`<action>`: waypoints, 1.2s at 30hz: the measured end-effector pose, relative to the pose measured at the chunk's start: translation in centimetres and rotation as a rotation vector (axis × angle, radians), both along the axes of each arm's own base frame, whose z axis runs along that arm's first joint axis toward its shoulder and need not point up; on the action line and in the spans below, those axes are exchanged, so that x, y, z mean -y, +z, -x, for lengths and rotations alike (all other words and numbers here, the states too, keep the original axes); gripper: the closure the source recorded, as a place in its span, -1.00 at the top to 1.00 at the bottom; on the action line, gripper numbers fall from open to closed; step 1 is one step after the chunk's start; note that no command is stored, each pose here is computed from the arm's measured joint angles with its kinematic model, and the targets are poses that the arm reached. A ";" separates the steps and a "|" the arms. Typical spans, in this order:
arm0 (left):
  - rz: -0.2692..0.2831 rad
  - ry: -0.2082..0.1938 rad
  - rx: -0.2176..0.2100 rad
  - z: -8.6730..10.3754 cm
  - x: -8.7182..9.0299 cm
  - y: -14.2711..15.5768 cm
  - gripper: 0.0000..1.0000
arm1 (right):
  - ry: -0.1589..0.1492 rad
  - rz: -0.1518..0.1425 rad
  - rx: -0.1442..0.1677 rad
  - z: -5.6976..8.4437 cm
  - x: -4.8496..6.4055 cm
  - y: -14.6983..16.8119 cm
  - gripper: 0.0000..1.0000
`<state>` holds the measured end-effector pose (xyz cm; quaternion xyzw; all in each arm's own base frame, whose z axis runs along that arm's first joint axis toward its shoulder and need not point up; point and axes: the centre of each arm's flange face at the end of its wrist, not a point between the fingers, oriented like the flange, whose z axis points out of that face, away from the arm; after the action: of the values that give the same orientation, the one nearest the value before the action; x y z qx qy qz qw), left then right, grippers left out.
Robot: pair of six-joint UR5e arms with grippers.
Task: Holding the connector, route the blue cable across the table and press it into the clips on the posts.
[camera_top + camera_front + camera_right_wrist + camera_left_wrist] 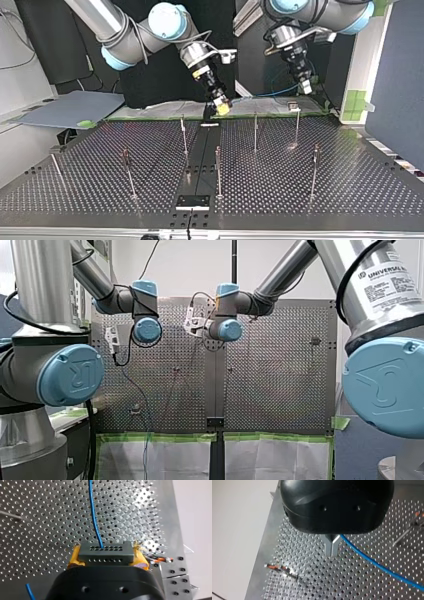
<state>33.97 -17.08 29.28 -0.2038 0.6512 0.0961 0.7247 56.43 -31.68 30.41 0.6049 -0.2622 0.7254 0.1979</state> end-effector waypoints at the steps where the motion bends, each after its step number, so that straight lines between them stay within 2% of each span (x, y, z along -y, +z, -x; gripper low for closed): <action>1: 0.001 0.004 0.000 -0.2 -0.2 0.0 -1.00 | 0.001 -0.002 -0.002 -0.2 0.1 -0.1 -1.00; 7: 0.008 0.010 0.019 -1.9 -1.3 0.8 -1.00 | 0.013 -0.017 -0.017 -1.6 0.3 0.0 -1.00; 16: 0.018 0.009 0.069 -5.2 -3.5 3.4 -1.00 | 0.028 -0.015 -0.003 -3.4 0.7 2.7 -1.00; 25: 0.030 -0.006 0.131 -7.6 -4.5 6.4 -1.00 | 0.047 -0.042 -0.015 -5.1 1.4 3.0 -1.00; 31: 0.026 -0.029 0.134 -9.1 -4.7 7.3 -1.00 | 0.061 -0.064 -0.022 -6.4 2.3 2.5 -1.00; 36: 0.031 -0.028 0.140 -9.7 -5.3 7.5 -1.00 | 0.067 -0.076 -0.003 -7.0 3.1 3.3 -1.00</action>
<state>43.65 -11.77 36.81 -0.2120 0.6030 0.0614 0.7666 63.43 -34.76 33.66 0.6216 -0.2689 0.7202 0.1505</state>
